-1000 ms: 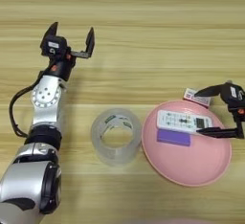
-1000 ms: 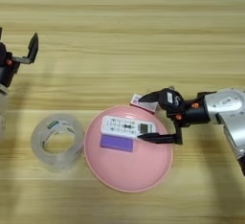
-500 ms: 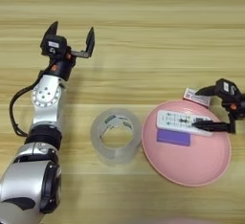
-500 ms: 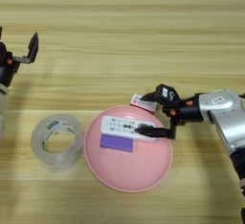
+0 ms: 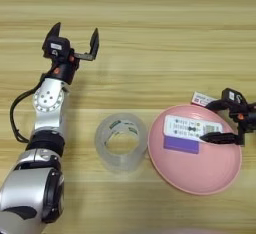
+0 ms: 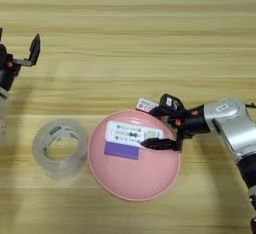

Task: Move the objects on the table

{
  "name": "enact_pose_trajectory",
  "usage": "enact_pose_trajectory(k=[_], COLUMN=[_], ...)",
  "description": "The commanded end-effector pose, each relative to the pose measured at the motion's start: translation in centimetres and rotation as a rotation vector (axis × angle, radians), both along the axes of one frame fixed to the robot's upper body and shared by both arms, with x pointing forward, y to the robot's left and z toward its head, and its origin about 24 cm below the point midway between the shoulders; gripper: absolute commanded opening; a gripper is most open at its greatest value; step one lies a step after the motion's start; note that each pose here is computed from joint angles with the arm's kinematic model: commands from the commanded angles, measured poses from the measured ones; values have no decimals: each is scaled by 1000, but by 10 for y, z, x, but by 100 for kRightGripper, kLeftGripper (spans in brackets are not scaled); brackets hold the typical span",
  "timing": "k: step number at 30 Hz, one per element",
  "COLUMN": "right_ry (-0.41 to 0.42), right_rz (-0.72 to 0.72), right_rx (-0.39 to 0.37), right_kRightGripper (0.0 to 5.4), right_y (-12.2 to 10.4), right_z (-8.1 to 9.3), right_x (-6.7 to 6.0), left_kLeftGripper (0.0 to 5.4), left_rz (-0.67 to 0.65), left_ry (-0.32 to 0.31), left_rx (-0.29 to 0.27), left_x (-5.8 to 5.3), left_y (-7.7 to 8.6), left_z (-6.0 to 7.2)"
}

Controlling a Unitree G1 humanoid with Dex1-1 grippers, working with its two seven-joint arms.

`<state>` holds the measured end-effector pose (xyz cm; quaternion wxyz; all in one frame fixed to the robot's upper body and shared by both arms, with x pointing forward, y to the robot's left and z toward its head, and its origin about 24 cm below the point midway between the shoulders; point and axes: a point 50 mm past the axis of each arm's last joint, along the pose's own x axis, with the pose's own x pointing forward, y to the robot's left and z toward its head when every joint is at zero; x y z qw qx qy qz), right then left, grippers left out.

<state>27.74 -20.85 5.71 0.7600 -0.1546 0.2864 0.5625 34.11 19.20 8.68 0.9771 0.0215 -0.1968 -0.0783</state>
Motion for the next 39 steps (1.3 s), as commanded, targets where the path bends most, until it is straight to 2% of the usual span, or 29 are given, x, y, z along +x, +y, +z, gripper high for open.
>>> enact_pose_trajectory(k=[1, 5, 29, 35, 39], right_ry=[15, 24, 35, 26, -1], right_rz=[-17, 5, 213, 233, 215], right_rx=[-32, -31, -4, 0, 18], right_kRightGripper=[534, 534, 534, 534, 534], right_y=[0, 1, 20, 25, 27], right_z=[2, 1, 5, 5, 9], right_x=[4, 2, -35, -39, -35], left_kLeftGripper=[540, 540, 540, 540, 540], left_rz=[-11, -10, -10, -9, -9], left_ry=[-18, -18, -18, -17, -17], left_rx=[19, 19, 20, 20, 20], left_x=[1, 1, 3, 3, 3], left_y=[-2, -2, -1, 0, 0], left_z=[4, 4, 5, 6, 6])
